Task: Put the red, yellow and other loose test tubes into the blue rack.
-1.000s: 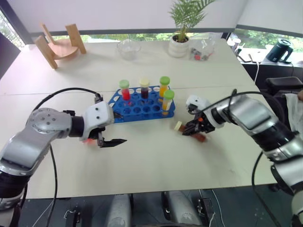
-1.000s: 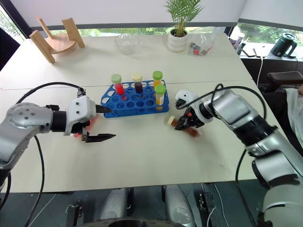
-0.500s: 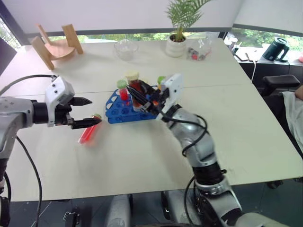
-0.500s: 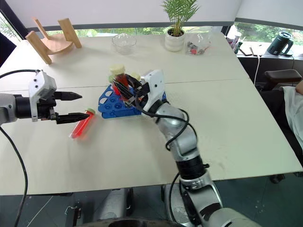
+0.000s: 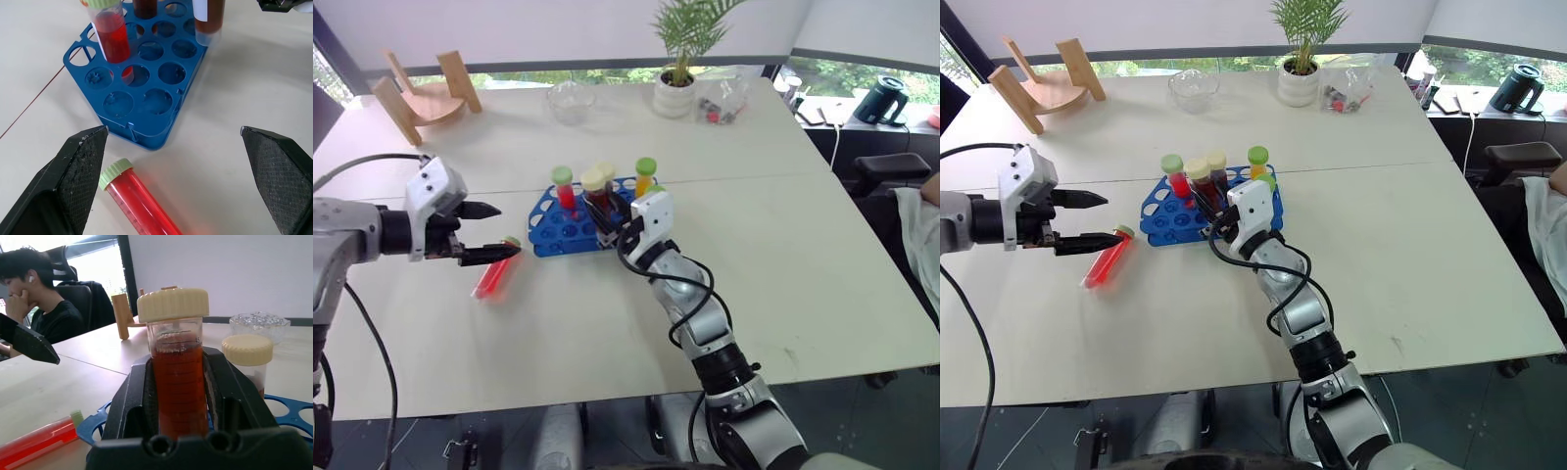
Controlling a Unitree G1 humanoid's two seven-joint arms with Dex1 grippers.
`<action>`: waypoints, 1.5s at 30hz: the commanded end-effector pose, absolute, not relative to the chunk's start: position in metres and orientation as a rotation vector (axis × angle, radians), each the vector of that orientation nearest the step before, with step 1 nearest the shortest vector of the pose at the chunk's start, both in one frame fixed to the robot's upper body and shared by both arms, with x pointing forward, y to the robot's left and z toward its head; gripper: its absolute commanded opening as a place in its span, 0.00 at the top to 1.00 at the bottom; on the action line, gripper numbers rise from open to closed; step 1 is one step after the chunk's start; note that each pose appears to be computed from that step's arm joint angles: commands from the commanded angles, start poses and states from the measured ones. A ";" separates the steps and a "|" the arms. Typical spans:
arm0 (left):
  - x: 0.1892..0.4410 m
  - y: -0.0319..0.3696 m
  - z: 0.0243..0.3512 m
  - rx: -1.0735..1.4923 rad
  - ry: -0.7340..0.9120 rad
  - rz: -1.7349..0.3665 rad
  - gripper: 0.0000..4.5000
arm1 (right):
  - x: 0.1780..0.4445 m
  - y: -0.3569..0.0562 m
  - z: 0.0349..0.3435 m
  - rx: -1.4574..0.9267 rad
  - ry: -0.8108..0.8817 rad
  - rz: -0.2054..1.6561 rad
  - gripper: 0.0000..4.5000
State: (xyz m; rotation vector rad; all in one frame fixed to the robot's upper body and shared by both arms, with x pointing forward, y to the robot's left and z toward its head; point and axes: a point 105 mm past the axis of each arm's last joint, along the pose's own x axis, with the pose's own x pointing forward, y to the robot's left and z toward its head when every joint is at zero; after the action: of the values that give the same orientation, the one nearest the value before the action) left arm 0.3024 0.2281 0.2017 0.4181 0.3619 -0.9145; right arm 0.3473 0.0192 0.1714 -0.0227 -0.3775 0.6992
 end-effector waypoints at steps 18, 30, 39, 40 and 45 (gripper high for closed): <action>0.301 0.217 0.209 0.430 0.318 -0.916 0.00 | 0.359 0.010 0.167 -0.038 -0.411 0.653 0.81; 0.300 0.220 0.209 0.416 0.319 -0.901 0.00 | 0.348 0.014 0.166 -0.037 -0.441 0.684 0.40; 0.311 0.233 0.229 0.392 0.253 -0.779 0.00 | 0.324 -0.005 0.234 -0.062 -0.610 0.682 0.07; 0.315 0.240 0.234 0.399 0.256 -0.734 0.00 | 0.317 -0.009 0.252 -0.061 -0.645 0.715 0.07; 0.318 0.282 0.220 0.386 0.572 -0.510 0.00 | 0.280 -0.009 0.281 -0.147 -0.586 1.036 0.07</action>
State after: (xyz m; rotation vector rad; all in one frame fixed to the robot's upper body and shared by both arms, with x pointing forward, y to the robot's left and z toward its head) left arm 0.3220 0.2657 0.2232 0.3992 0.4516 -0.6006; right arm 0.2951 -0.0132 0.2805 -0.1414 -0.6324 0.9036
